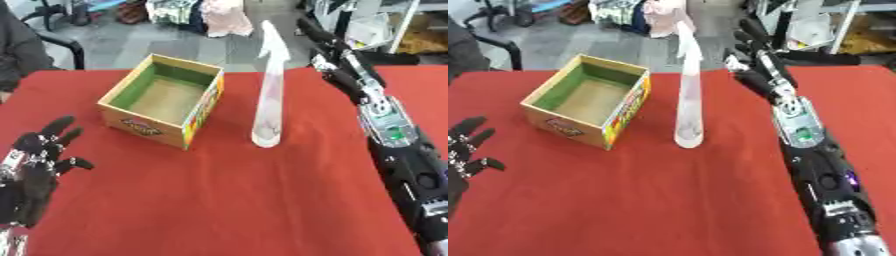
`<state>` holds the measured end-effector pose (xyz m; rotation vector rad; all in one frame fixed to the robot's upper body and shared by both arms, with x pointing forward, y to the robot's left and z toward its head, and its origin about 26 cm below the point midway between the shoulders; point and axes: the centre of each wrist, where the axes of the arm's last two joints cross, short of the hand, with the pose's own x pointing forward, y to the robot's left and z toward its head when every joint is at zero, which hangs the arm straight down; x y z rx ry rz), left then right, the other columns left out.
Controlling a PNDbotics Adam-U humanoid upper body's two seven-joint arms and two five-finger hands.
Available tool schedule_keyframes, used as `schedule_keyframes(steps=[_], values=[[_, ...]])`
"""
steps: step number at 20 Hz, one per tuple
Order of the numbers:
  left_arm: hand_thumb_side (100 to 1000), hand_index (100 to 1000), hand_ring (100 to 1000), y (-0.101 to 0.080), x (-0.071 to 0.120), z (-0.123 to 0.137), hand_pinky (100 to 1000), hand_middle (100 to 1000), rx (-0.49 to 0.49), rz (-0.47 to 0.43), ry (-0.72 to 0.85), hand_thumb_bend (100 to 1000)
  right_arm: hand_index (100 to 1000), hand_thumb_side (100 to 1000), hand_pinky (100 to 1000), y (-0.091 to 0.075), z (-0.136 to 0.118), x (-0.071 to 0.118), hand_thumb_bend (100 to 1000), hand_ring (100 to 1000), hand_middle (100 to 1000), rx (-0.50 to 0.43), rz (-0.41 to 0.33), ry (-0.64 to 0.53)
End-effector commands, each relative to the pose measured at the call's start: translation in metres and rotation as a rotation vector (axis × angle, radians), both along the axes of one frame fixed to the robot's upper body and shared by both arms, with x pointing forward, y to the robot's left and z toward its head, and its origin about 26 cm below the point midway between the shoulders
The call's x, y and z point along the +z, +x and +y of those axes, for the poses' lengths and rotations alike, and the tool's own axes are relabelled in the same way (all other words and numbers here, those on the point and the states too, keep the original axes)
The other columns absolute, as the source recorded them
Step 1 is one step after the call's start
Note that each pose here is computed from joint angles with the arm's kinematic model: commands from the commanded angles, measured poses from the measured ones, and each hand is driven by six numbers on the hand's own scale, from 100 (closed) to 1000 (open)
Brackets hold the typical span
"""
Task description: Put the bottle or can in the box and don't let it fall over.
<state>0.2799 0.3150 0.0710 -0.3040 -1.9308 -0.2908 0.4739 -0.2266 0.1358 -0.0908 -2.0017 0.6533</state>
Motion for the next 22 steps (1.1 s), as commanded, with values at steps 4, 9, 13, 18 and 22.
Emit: schedule_keyframes(steps=[4, 9, 13, 18, 22], values=[[921, 963, 1000, 0.002, 0.008, 0.001, 584, 995, -0.004, -0.02, 0.009, 190, 1000, 576, 875, 0.002, 0.007, 0.024, 100, 1000, 1000, 0.039, -0.067, -0.018], [922, 964, 1000, 0.002, 0.006, 0.002, 585, 995, 0.005, -0.016, 0.012, 190, 1000, 570, 877, 0.001, 0.013, 0.031, 100, 1000, 1000, 0.074, -0.09, -0.02], [923, 964, 1000, 0.002, 0.006, 0.003, 585, 994, 0.014, -0.014, 0.011, 190, 1000, 569, 878, 0.0, 0.015, 0.035, 100, 1000, 1000, 0.095, -0.098, -0.015], [924, 964, 1000, 0.002, 0.006, 0.004, 585, 994, 0.026, -0.012, 0.01, 191, 1000, 570, 878, -0.001, 0.018, 0.04, 100, 1000, 1000, 0.114, -0.101, -0.001], [923, 964, 1000, 0.003, 0.007, 0.004, 585, 993, 0.03, -0.014, 0.009, 191, 1000, 569, 878, -0.001, 0.019, 0.042, 100, 1000, 1000, 0.122, -0.101, -0.004]])
